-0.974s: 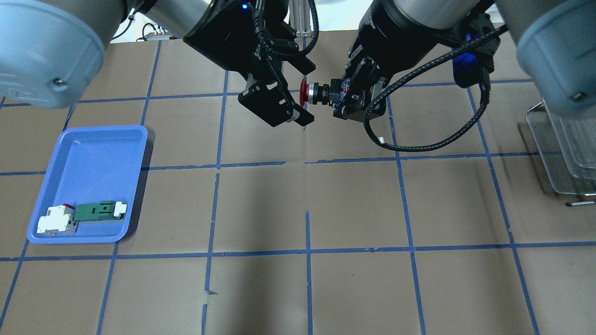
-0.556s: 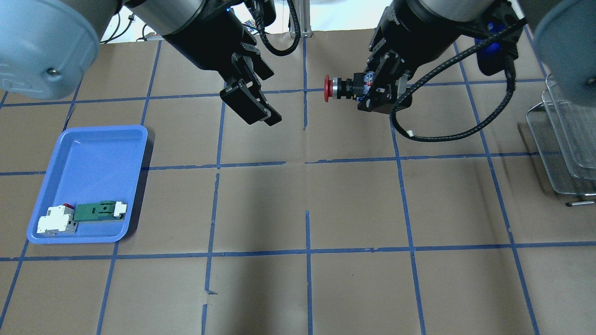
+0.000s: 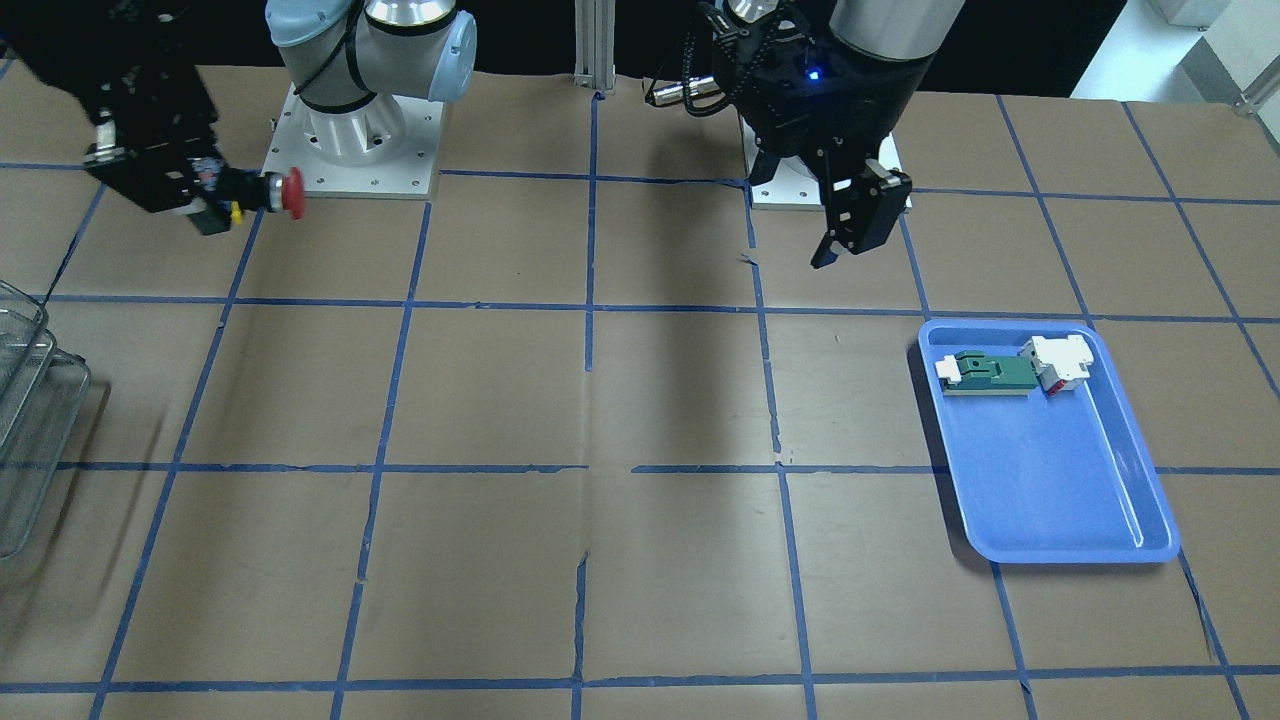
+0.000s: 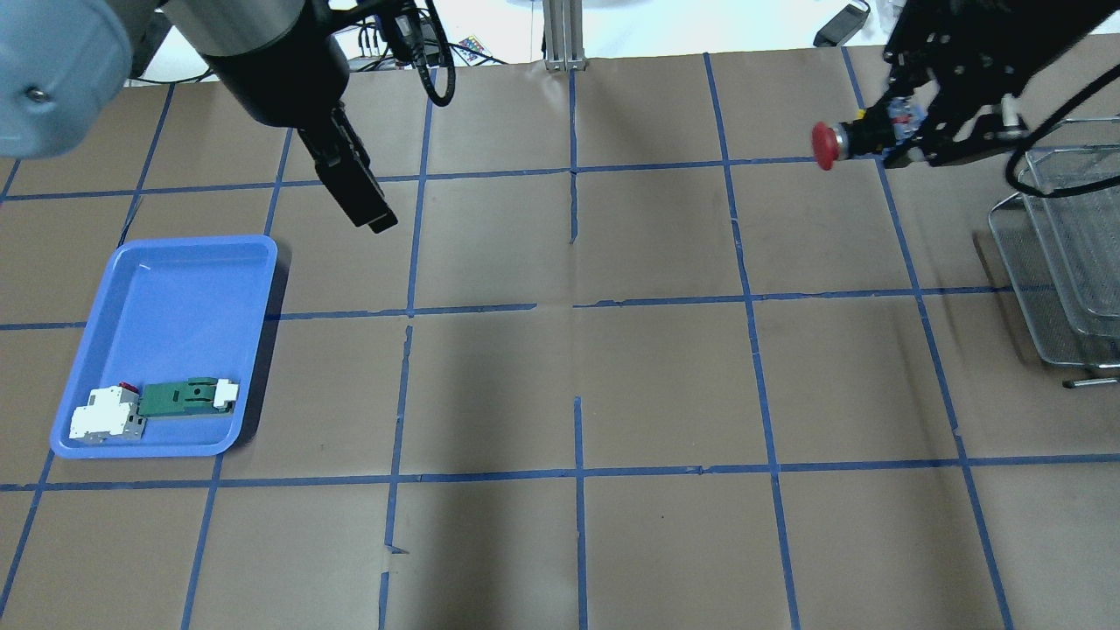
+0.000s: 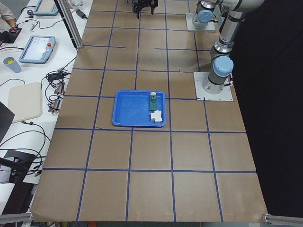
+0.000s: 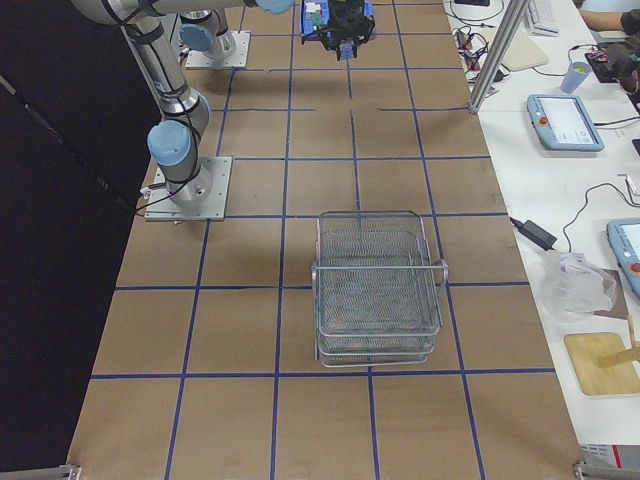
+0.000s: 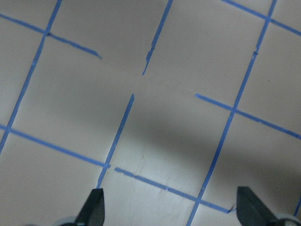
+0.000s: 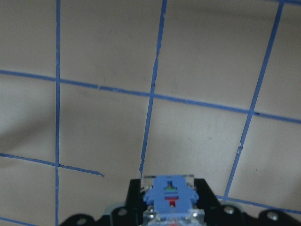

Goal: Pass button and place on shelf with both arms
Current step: 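Carry the button to the mesh basket with the right gripper and release it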

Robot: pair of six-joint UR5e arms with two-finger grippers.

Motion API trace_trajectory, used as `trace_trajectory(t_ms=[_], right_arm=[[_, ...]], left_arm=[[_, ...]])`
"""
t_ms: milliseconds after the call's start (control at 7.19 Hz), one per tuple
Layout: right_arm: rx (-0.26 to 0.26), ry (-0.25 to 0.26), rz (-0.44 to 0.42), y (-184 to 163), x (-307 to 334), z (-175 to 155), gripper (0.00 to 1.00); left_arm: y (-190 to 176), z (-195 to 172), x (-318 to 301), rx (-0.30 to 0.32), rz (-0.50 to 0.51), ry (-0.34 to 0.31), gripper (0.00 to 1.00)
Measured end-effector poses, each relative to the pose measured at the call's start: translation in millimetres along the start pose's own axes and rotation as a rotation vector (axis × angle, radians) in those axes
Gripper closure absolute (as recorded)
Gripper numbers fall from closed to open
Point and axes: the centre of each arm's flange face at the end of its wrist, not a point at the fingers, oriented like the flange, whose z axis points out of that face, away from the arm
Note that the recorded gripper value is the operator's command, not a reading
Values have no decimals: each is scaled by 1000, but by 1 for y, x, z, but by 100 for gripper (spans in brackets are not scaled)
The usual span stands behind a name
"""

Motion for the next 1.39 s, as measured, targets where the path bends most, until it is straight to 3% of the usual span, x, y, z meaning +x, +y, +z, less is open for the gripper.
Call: trace_trajectory(t_ms=[278, 556, 695, 974, 1391], right_arm=[[10, 25, -130, -113, 17, 1, 100], [-11, 62, -173, -218, 35, 20, 100], [-23, 70, -168, -254, 41, 30, 100], [5, 95, -226, -304, 38, 59, 100], [11, 132, -568, -343, 33, 94, 100]], left_arm=[[19, -1, -19, -38, -165, -37, 0], [34, 9, -32, -93, -280, -52, 0], [42, 15, -40, -120, -316, -59, 0], [50, 20, -50, -136, -349, -62, 0], [52, 20, -52, -137, -353, -66, 0]])
